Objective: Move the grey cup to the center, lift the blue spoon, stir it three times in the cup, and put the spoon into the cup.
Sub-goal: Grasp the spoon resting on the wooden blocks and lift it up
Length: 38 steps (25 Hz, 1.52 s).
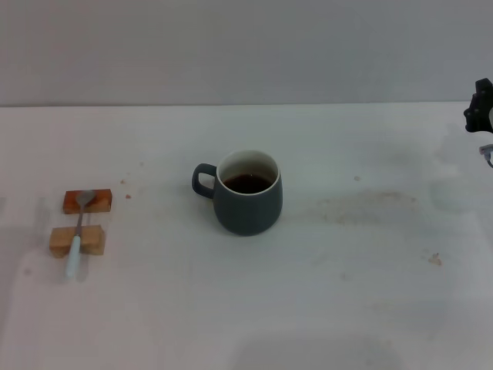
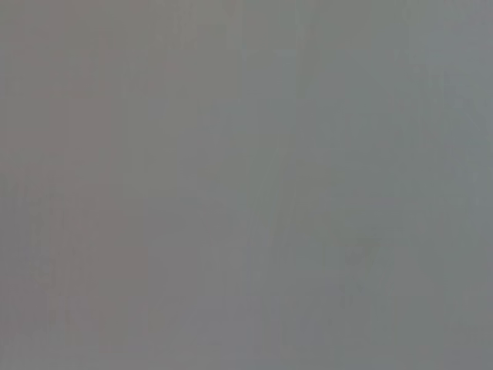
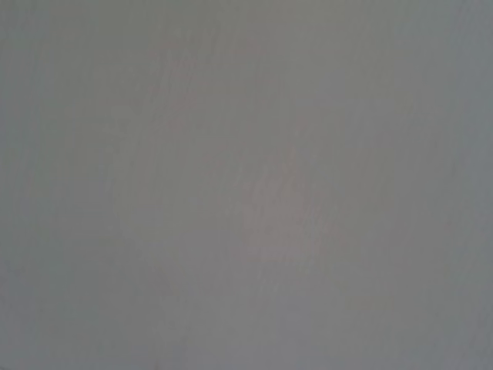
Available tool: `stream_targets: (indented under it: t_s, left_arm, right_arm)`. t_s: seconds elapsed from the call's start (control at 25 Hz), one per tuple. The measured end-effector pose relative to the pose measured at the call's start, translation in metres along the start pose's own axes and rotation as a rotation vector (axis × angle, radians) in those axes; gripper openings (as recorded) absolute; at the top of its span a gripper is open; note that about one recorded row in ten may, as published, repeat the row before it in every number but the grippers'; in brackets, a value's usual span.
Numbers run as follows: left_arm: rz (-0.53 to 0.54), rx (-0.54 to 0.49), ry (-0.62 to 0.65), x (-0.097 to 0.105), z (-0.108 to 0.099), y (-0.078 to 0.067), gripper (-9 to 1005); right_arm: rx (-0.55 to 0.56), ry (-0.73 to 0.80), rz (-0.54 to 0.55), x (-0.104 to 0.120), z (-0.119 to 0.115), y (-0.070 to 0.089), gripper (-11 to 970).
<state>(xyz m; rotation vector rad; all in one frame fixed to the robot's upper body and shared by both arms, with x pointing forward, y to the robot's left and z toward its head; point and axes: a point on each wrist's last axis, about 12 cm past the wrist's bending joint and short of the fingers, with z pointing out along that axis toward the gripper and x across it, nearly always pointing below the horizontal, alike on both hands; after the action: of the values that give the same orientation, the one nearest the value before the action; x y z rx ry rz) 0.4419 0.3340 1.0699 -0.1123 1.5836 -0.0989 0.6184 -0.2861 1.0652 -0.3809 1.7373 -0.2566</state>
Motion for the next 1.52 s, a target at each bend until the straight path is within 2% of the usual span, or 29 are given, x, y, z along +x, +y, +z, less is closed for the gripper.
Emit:
stream_targets:
  t_s: [0.16,0.28,0.36,0.48,0.56,1.12,1.52]
  left_arm:
    - [0.057,-0.003,0.071,0.018,-0.013,-0.026,632]
    - [0.061,0.003,0.083,0.021,-0.014,-0.029,630]
    - [0.042,0.037,0.139,0.032,-0.019,-0.041,628]
    - [0.042,0.037,0.139,0.032,-0.019,-0.041,626]
    - [0.022,0.051,0.176,0.04,-0.027,-0.05,624]
    - [0.009,0.066,0.254,0.058,-0.047,-0.059,613]
    - [0.011,0.073,0.269,0.062,-0.048,-0.06,605]
  right_arm:
    - [-0.002,-0.002,0.0,-0.001,0.001,0.001,-2]
    - [-0.003,-0.005,0.0,-0.002,0.001,0.001,-2]
    - [-0.003,-0.006,0.0,-0.003,0.002,0.002,-1]
    - [-0.005,-0.009,0.0,-0.004,0.002,0.002,-1]
    - [-0.007,-0.013,0.0,-0.006,0.003,0.003,-1]
    - [0.007,-0.034,0.016,-0.013,0.006,0.001,-2]
    - [0.02,-0.041,0.028,-0.01,-0.001,-0.003,-1]
